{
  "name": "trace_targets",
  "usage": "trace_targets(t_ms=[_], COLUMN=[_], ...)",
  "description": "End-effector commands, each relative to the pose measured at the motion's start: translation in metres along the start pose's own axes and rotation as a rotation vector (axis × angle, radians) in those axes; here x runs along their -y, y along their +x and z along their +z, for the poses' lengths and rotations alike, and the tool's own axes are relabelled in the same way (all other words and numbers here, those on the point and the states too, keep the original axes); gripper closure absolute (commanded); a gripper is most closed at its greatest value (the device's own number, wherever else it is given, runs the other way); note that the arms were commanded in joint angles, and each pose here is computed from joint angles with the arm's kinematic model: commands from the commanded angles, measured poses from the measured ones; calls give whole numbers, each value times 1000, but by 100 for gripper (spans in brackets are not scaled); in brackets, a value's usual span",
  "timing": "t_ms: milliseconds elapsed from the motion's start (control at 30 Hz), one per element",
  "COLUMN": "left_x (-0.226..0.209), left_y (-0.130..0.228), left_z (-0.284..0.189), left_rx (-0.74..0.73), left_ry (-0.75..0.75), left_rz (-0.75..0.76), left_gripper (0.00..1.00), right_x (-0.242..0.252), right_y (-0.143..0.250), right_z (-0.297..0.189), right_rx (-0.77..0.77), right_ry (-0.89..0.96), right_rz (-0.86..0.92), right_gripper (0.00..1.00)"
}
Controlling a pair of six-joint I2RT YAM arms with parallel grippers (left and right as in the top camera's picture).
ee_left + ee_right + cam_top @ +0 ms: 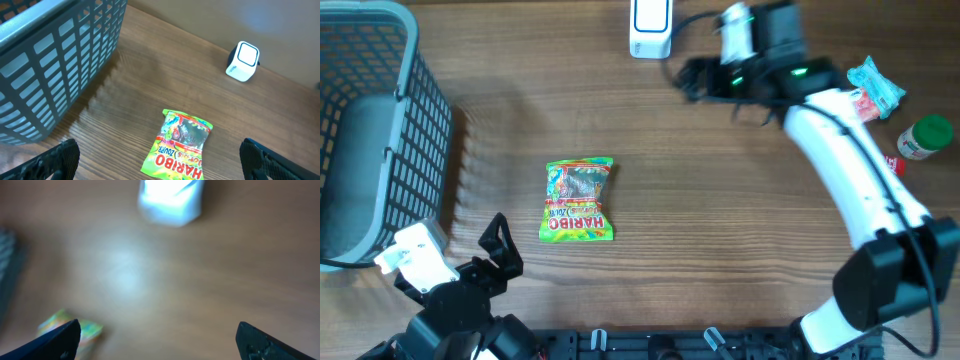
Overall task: Scan the item barcode
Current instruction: 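Carry the Kleenex packet right and drop it by the green pack, then reach the right gripper to the Haribo bag and grasp it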
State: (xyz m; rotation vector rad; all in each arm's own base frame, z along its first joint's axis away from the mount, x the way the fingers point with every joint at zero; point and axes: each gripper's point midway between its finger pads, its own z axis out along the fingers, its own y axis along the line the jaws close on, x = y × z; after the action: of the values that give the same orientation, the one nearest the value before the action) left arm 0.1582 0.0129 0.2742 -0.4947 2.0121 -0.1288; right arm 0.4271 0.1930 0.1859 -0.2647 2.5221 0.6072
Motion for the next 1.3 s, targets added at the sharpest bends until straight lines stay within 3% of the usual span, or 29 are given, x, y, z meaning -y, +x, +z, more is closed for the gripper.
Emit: trace_targets(t_ms=[0, 100, 267, 467, 600, 733, 767, 833, 900, 1000, 1100, 1267], left_x=[-2, -2, -2, -2, -2, -2, -2, -2, -2, -2, -2, -2], left_y=[0, 0, 0, 0, 0, 0, 0, 0, 0, 0, 0, 0], left_z=[0, 0, 0, 0, 0, 0, 0, 0, 0, 0, 0, 0], left_rx=[4, 4, 4, 4, 4, 3, 4, 4, 4, 4, 4, 4], left_ry=[-6, -7, -6, -7, -7, -6, -6, -6, -6, -6, -6, -6], left_rz=[-16, -16, -16, -16, -16, -16, -16, -16, -16, -16, -16, -16], left_gripper=[0, 0, 0, 0, 0, 0, 0, 0, 0, 0, 0, 0], right_x=[-61, -92, -117, -169, -151, -136, -135, -138, -147, -171, -193, -210], right_y=[80, 120, 156, 181, 196, 211, 216, 223, 228, 234, 225, 164], right_z=[38, 52, 75, 122, 153, 176, 178, 179, 175, 163, 137, 47], right_rx=[-272, -361, -387, -349, -370, -403, -416, -443, -488, -604, -766, -1127], right_ry=[-202, -201, -47, -118, -28, 13, 16, 1, -47, -177, -338, -868], right_rz=[79, 55, 122, 49, 219, 266, 267, 268, 291, 380, 562, 736], right_gripper=[0, 0, 0, 0, 0, 1, 6, 33, 67, 96, 96, 96])
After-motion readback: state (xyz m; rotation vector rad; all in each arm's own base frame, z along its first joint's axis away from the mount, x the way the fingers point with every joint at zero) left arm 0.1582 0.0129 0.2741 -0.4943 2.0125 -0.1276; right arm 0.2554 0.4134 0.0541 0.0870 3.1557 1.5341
